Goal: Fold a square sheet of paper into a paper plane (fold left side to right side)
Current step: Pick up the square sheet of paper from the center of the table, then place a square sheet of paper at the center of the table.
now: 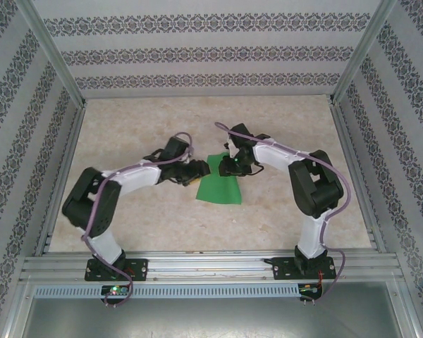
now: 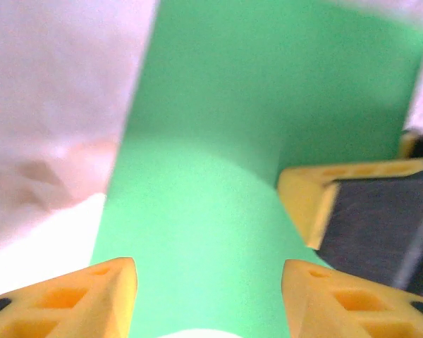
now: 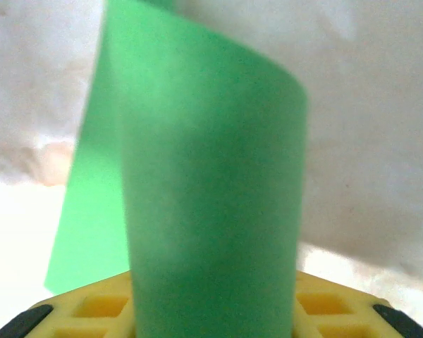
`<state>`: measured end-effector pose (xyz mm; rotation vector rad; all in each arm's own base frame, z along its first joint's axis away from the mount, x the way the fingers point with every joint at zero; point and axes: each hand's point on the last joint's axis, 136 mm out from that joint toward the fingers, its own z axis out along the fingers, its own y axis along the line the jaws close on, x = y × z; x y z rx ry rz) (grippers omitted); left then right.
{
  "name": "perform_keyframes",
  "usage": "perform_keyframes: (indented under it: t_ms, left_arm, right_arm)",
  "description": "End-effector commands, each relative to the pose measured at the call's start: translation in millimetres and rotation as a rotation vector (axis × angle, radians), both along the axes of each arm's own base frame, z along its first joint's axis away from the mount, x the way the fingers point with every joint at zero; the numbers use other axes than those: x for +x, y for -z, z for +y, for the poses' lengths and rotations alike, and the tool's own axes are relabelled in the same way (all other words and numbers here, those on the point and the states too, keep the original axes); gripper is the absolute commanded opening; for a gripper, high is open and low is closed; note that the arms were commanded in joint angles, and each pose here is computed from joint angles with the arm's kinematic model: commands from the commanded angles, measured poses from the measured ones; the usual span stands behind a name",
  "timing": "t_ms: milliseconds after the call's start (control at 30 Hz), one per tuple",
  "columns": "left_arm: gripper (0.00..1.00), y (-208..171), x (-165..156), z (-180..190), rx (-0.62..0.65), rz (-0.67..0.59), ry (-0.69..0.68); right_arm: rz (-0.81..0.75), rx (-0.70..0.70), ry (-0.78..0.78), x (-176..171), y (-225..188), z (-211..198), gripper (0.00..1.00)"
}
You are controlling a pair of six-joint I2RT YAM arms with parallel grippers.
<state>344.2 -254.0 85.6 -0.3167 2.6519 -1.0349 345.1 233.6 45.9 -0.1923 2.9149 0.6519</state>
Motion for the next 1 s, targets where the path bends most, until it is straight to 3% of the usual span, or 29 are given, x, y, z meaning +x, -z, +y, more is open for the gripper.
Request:
perform_keyframes:
  t_ms: [0,200,533,733,967]
  left_arm:
    - [0.61,-43.5,16.4,30.3,-0.015,-0.191,-0.023]
    - [0.79,-120.6,13.8,62.1,-0.099,-0.448,0.039]
    - [0.95,-244.8,-24.8,40.6,-0.36,-0.73,0.346]
    - [1.0,-284.6,-33.8,34.9,-0.407,-0.83,0.429]
    - [1.0,-300.1,-37.2,26.1,-0.462,-0.837,0.503]
  right_arm:
    - [-0.096,0.174,-0.04,8.4,-41.5,6.0,0.37]
    - [-0.255,0.385,-0.133,3.6,-110.9,7.1,0.35]
    - [-0.496,0.734,-0.265,-27.0,-251.7,2.9,0.3]
    - [-0.552,0.884,-0.405,-61.6,-317.0,12.3,0.29]
    - [-0.589,0.947,-0.516,-86.0,-351.4,32.8,0.29]
